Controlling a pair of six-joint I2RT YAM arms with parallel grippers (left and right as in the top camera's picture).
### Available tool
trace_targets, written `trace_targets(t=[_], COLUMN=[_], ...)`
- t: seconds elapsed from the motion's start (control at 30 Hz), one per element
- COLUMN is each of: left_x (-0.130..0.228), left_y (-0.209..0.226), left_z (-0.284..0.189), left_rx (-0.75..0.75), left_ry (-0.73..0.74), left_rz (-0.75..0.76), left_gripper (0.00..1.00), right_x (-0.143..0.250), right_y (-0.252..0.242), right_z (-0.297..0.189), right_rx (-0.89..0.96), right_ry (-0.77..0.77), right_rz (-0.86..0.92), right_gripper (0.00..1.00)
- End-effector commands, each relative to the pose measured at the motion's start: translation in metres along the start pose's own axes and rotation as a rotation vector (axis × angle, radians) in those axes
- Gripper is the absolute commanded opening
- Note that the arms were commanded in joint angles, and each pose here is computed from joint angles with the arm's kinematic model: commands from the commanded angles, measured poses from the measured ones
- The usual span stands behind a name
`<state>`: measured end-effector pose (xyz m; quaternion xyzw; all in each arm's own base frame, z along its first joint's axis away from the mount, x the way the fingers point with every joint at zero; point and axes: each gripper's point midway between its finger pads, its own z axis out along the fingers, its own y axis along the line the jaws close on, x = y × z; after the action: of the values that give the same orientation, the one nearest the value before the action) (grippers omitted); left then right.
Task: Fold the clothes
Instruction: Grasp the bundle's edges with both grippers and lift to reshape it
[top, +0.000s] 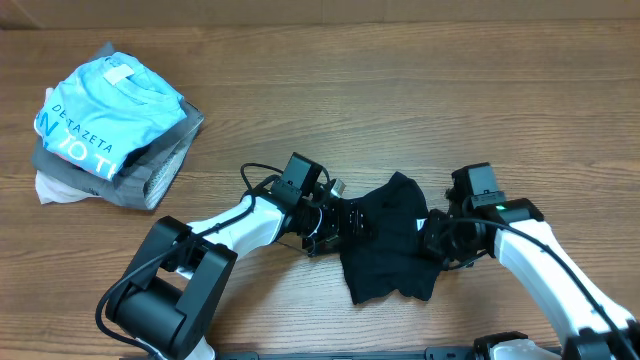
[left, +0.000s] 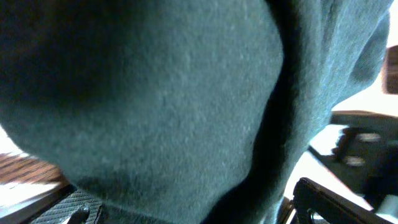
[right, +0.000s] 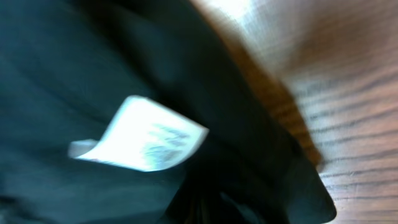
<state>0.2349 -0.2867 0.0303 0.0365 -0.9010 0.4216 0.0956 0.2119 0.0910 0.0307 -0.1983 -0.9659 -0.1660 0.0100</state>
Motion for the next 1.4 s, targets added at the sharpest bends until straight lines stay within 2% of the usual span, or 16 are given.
trace_targets(t=[0.0, 0.07, 0.13, 0.3, 0.4, 0.5, 0.57, 0.6, 0.63, 0.67, 0.77, 0.87, 1.0, 1.17, 1.27, 1.37], left_x=[-0.006, -0.015, -0.020, -0.014, -0.015, -0.024, -0.025, -0.023, -0.018, -0.012, 0.008, 0.011, 0.003, -0.004, -0.007, -0.011], left_y=[0.012, 0.006, 0.003, 0.005, 0.006, 0.002, -0.003, -0.004, -0.004, 0.000, 0.020, 0.037, 0.042, 0.023, 0.017, 0.014], left_z=[0.012, 0.012, 0.012, 0.018, 0.019, 0.018, 0.018, 0.017, 0.017, 0.017, 0.013, 0.003, -0.005, 0.010, 0.015, 0.017], left_rx=[-0.038, -0.019, -0.015, -0.040, -0.055, -0.052, -0.032, -0.022, -0.012, -0.014, -0.067, -0.104, -0.101, -0.084, -0.082, -0.085], left_ry=[-0.033, -0.072, -0.098, -0.087, -0.101, -0.136, -0.136, -0.121, -0.096, -0.065, 0.022, 0.041, 0.023, -0.024, -0.047, -0.075], left_rz=[-0.077, -0.066, -0.052, -0.041, -0.005, 0.132, 0.167, 0.164, 0.151, 0.119, -0.011, -0.054, 0.014, 0.157, 0.165, 0.150], left_gripper=[1.00, 0.99, 0.91, 0.61, 0.48, 0.44, 0.55, 0.67, 0.75, 1.00, 1.00, 1.00, 1.00, 1.00, 1.00, 0.92], right_x=[0.008, 0.009, 0.010, 0.009, 0.009, 0.010, 0.010, 0.010, 0.010, 0.009, 0.008, 0.008, 0.008, 0.006, 0.005, 0.005], right_y=[-0.004, -0.003, -0.002, -0.001, 0.000, 0.000, 0.000, 0.000, 0.000, 0.000, 0.001, 0.001, 0.001, 0.003, 0.003, 0.003], right_z=[0.012, 0.015, 0.015, 0.015, 0.015, 0.015, 0.015, 0.015, 0.015, 0.015, 0.015, 0.015, 0.015, 0.015, 0.015, 0.015], right_rx=[-0.001, -0.006, -0.009, -0.018, -0.022, -0.021, -0.021, -0.021, -0.022, -0.022, -0.025, -0.025, -0.025, -0.032, -0.033, -0.033], right_ry=[0.065, 0.079, 0.082, 0.081, 0.082, 0.083, 0.084, 0.083, 0.083, 0.082, 0.078, 0.077, 0.076, 0.067, 0.065, 0.066], right_rz=[0.019, 0.022, 0.023, 0.021, 0.021, 0.021, 0.022, 0.022, 0.022, 0.021, 0.020, 0.019, 0.018, 0.015, 0.014, 0.014], right_gripper=[0.04, 0.04, 0.04, 0.04, 0.04, 0.04, 0.04, 0.04, 0.04, 0.04, 0.04, 0.04, 0.04, 0.04, 0.04, 0.04])
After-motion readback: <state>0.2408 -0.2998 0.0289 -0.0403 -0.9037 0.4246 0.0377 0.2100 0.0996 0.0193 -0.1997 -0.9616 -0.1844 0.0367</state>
